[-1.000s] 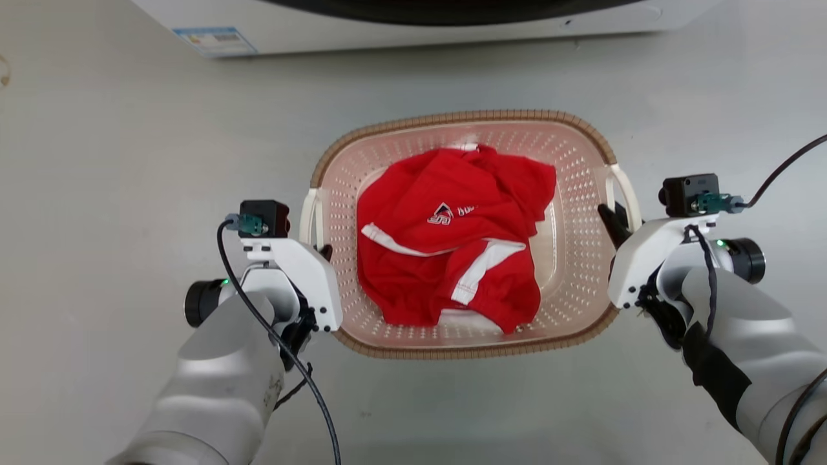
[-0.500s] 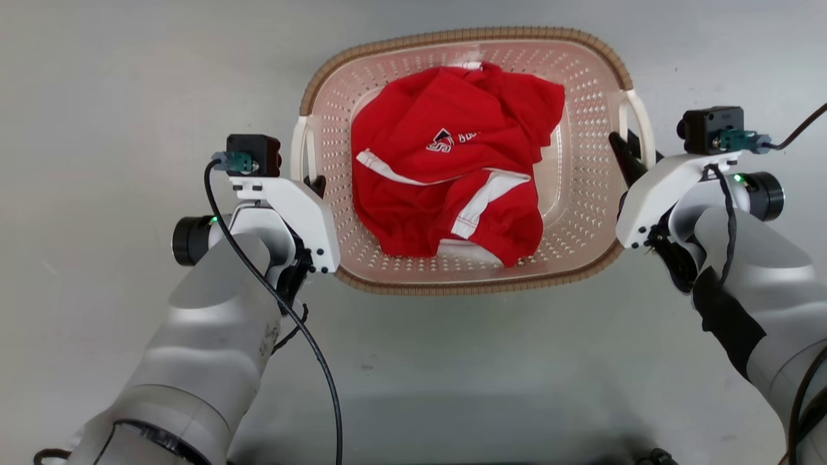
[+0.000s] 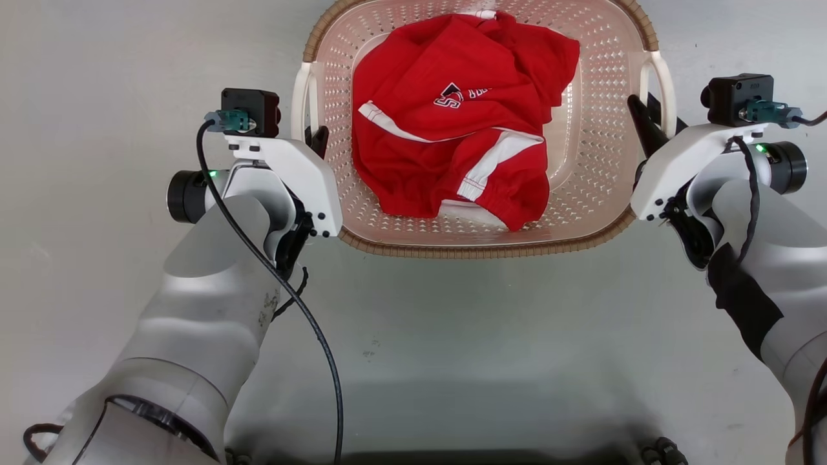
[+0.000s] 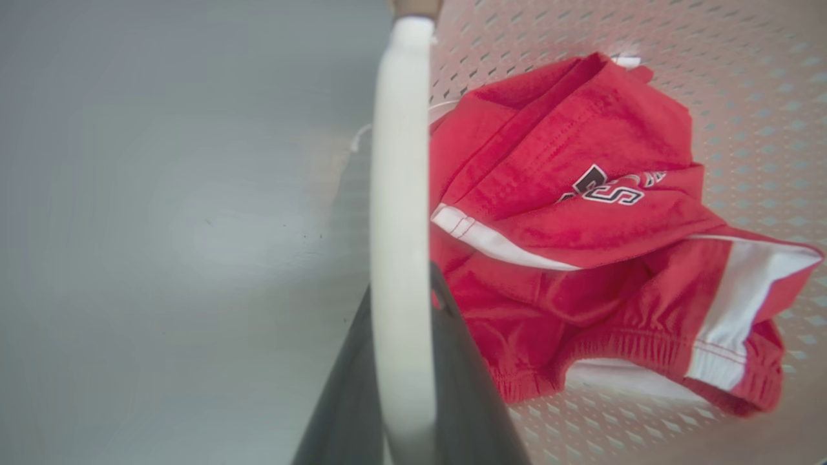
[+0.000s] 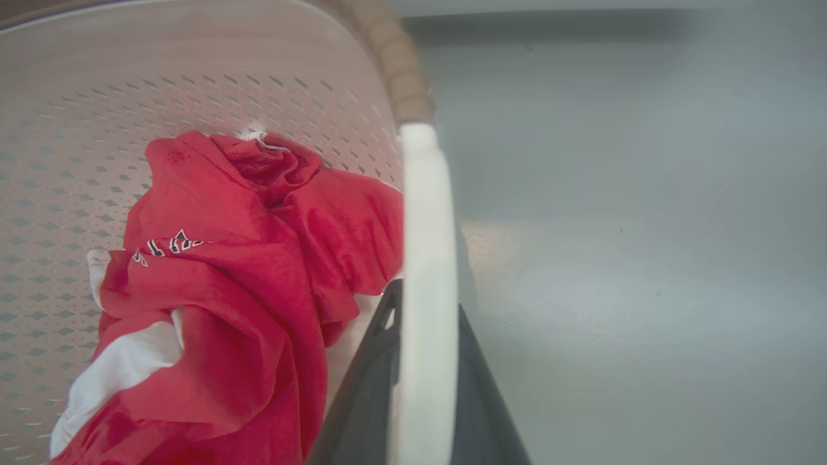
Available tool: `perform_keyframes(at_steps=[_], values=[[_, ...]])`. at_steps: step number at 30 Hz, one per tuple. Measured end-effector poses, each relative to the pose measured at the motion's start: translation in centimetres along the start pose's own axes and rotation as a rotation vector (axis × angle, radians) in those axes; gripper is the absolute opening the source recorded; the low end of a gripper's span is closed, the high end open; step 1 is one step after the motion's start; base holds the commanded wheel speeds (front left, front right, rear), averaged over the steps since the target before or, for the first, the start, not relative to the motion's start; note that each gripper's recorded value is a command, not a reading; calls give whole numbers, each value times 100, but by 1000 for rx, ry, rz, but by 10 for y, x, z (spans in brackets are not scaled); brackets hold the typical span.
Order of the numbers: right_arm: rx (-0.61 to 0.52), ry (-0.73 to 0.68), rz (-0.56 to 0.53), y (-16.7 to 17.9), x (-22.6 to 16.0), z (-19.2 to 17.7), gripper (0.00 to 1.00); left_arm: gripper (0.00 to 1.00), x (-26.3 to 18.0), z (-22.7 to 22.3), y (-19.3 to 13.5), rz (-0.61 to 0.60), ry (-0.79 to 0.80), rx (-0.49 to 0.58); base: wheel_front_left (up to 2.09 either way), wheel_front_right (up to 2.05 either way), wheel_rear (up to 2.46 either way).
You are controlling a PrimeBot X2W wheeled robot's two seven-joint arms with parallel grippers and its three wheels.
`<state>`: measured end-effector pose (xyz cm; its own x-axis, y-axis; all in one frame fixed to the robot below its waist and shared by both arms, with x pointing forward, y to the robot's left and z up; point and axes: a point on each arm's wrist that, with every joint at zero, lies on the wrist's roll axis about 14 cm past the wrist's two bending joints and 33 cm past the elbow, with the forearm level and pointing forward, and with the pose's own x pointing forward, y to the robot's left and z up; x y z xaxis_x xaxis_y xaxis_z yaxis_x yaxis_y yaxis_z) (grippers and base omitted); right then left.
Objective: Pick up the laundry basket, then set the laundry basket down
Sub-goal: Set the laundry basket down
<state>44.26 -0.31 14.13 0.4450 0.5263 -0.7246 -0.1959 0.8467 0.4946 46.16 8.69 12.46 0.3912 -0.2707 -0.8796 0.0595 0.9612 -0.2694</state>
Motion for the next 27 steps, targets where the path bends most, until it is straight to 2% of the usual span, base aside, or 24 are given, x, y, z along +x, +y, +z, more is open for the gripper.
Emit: perform_keyframes(at_steps=[16,17,18,19,22,27], values=[[-14,-24,1,0,2,7,0,0,-2,1,0,8,-4,1,0,0,0],[-8,-26,2,0,2,7,0,44,-2,2,0,8,-12,0,0,0,0],[-2,-27,2,0,3,7,95,100,-2,3,1,9,-23,-5,0,0,0],[-3,-30,6,0,3,8,100,100,-2,2,3,13,-24,-9,0,0,0],[-15,-22,-15,-9,1,5,100,100,-3,0,15,25,-20,-5,0,0,0],[-11,-24,1,-8,1,3,100,100,-3,2,12,-16,-55,-9,0,0,0]])
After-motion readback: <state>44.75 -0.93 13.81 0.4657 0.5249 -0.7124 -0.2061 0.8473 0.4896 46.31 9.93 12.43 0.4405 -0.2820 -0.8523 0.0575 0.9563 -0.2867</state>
